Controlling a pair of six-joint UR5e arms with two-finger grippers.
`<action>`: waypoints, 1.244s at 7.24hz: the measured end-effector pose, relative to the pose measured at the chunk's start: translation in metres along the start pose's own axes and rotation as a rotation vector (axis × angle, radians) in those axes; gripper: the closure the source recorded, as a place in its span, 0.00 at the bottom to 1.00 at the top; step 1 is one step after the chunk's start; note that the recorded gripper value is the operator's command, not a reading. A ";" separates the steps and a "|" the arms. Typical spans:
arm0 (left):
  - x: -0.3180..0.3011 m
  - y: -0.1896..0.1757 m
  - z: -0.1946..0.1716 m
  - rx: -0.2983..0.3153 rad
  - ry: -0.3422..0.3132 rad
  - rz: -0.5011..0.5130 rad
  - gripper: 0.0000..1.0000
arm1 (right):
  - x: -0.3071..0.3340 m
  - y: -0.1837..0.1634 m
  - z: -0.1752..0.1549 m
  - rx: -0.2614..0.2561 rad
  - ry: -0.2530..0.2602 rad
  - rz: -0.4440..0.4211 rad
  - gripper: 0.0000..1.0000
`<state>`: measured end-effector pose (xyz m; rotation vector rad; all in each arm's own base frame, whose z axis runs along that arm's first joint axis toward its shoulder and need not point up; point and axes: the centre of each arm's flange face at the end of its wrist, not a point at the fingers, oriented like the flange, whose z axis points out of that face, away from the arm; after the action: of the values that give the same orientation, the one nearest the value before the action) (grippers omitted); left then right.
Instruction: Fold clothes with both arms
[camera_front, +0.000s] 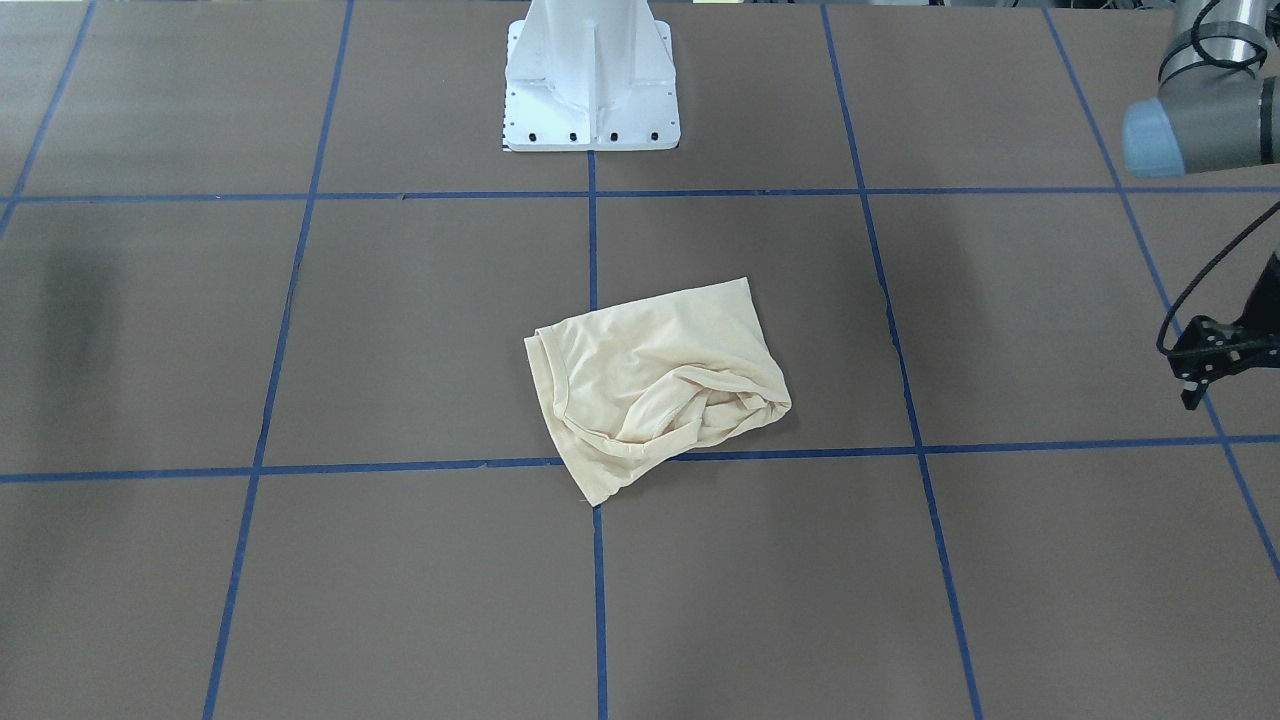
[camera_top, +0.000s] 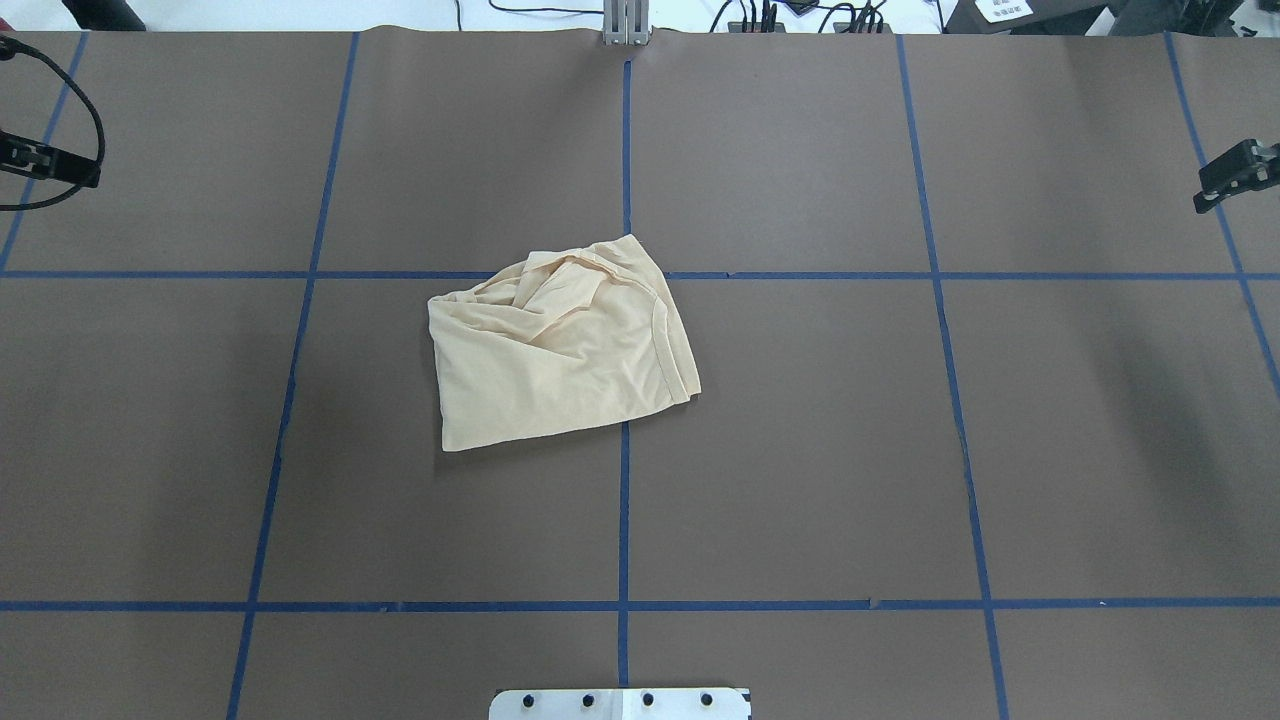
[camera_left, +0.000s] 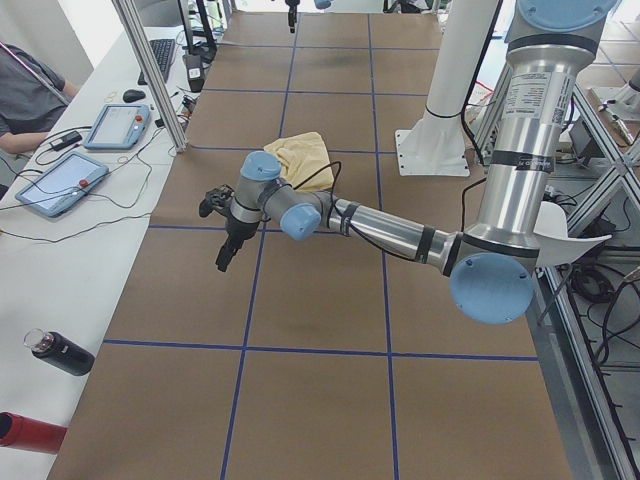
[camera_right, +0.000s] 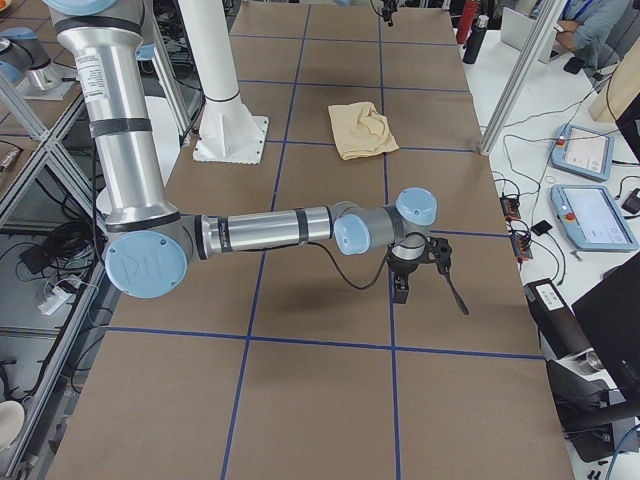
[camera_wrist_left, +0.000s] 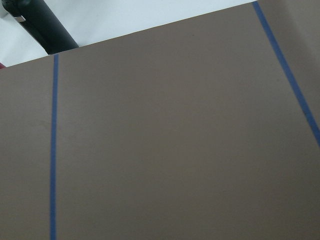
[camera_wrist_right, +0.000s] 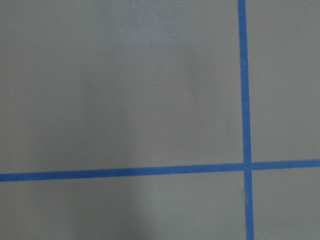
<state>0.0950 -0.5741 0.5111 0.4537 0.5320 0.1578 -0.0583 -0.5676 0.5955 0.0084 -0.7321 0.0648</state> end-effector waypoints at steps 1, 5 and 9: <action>-0.032 0.018 -0.004 -0.041 0.007 0.044 0.00 | 0.019 0.010 -0.003 -0.014 -0.037 0.032 0.00; -0.124 0.103 -0.023 -0.120 0.139 0.087 0.00 | 0.079 0.054 -0.019 -0.010 -0.091 0.026 0.00; -0.159 0.132 -0.025 -0.195 0.131 0.099 0.00 | 0.137 0.096 -0.009 -0.043 -0.077 -0.105 0.00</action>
<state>-0.0574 -0.4889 0.6237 0.2810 0.6161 0.3334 0.0436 -0.4634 0.6790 0.0085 -0.8091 -0.0514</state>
